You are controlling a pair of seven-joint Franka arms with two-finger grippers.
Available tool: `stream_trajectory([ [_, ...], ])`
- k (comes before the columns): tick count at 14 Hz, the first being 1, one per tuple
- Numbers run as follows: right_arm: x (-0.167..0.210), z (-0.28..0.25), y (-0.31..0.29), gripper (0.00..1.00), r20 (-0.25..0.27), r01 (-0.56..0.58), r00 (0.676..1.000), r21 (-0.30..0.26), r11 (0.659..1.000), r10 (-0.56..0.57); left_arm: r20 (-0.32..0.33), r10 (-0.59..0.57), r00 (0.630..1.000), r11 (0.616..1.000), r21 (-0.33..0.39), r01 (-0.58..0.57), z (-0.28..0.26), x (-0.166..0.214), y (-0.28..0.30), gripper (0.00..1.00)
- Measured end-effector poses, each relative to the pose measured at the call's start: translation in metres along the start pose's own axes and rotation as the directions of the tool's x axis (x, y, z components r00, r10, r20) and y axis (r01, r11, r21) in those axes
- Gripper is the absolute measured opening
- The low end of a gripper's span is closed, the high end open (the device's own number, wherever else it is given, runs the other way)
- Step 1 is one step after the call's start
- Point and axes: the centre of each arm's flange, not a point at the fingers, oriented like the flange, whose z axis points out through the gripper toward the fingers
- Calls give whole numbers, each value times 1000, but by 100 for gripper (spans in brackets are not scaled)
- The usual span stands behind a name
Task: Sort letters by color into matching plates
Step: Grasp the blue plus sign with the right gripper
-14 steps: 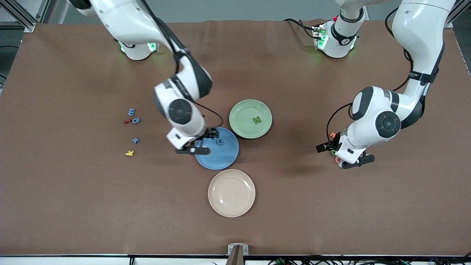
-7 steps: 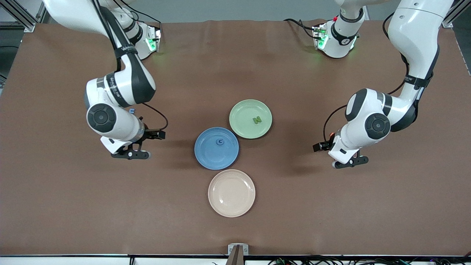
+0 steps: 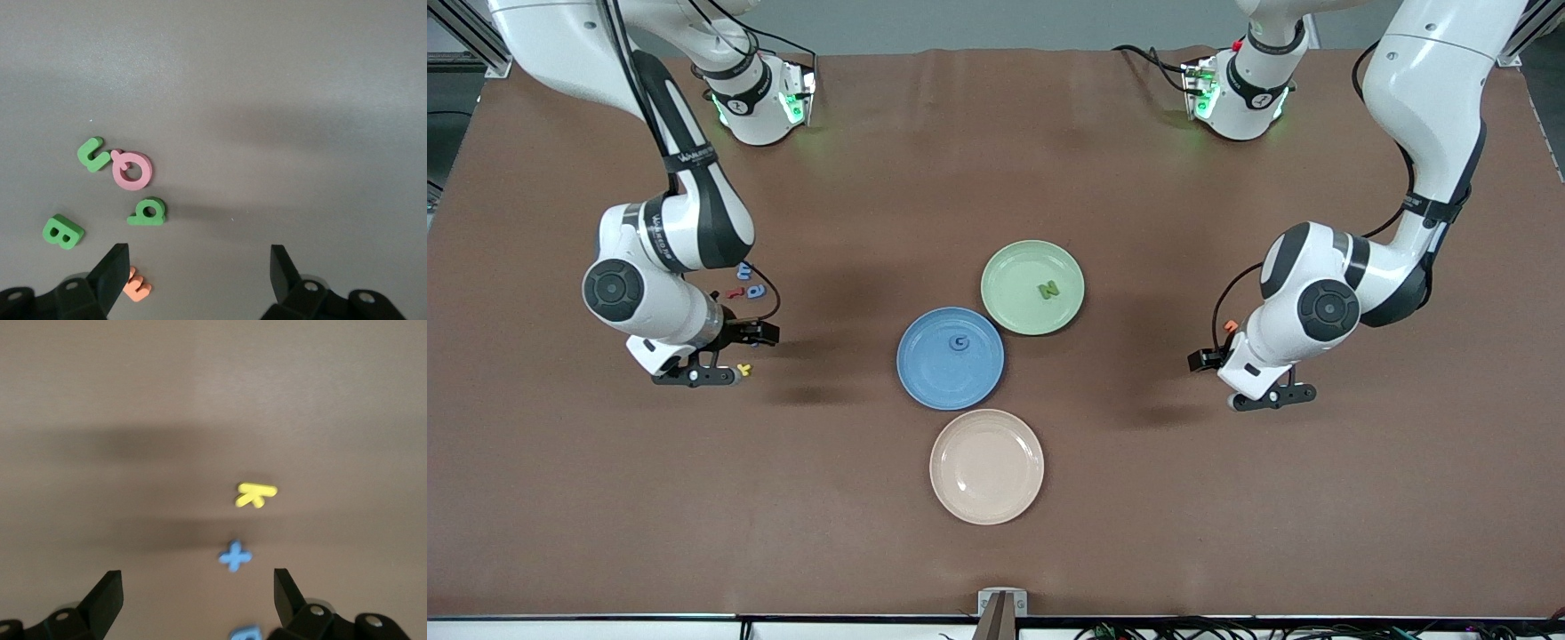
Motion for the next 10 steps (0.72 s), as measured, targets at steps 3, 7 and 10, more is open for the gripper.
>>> stream_trajectory([
  [3,-20,32,17,100,-15,-5,1000,3,1000,5,2,1,1000,1000,-6,-1,7,1,1,91],
  [7,-27,43,20,98,-23,-8,1000,4,1000,8,2,3,1000,1000,-7,-3,8,0,2,90],
  [10,-26,48,23,93,-66,-13,998,8,1000,13,6,2,1000,1000,-7,-2,10,1,2,90],
])
